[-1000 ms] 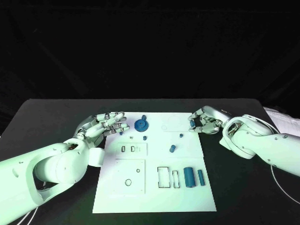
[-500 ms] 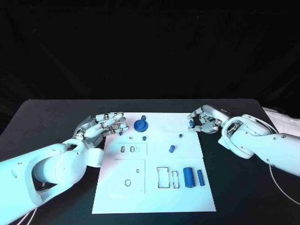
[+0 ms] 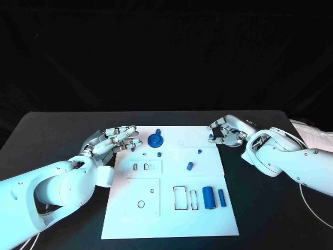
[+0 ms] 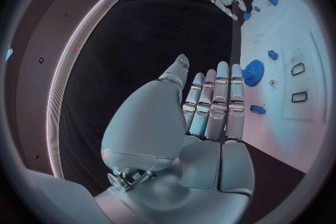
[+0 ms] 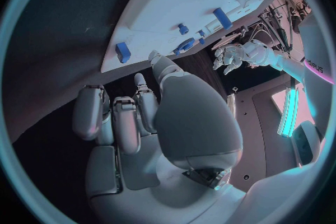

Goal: Assemble the parts on the task board

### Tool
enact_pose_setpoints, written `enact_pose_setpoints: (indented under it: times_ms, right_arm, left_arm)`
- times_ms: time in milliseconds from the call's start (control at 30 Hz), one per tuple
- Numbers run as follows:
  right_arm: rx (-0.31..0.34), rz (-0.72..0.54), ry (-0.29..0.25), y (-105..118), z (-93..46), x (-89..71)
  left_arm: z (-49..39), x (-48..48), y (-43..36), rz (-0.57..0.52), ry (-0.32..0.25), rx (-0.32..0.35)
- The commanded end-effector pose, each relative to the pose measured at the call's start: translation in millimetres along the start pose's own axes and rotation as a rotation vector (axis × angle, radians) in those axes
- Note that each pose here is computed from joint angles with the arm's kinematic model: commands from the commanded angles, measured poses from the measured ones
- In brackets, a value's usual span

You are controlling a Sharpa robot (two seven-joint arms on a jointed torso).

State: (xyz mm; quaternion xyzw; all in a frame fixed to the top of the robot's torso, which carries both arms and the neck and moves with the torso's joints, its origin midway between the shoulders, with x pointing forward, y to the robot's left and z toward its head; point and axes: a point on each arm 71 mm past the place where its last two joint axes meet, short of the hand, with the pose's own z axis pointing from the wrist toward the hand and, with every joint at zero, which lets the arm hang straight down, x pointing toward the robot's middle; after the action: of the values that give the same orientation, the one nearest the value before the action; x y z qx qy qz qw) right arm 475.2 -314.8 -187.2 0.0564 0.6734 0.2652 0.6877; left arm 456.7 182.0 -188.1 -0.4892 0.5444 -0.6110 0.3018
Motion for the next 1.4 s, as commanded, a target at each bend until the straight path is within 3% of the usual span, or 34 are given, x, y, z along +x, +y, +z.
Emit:
enact_pose_setpoints:
  times_ms: [33,633,1400]
  right_arm:
    - [-0.029,0.012,-0.006,1,-1.8,-1.8]
    - [-0.049,-0.105,0.032,-11,-7.5,-6.4]
    - [-0.036,-0.152,0.068,-12,-0.1,2.7]
  left_arm:
    - [0.2,2.0,-0.4,-0.007,0.015,0.005]
    - [0.1,1.9,-0.4,-0.007,0.013,0.004]
    - [0.6,2.9,-0.1,-0.007,0.015,0.003]
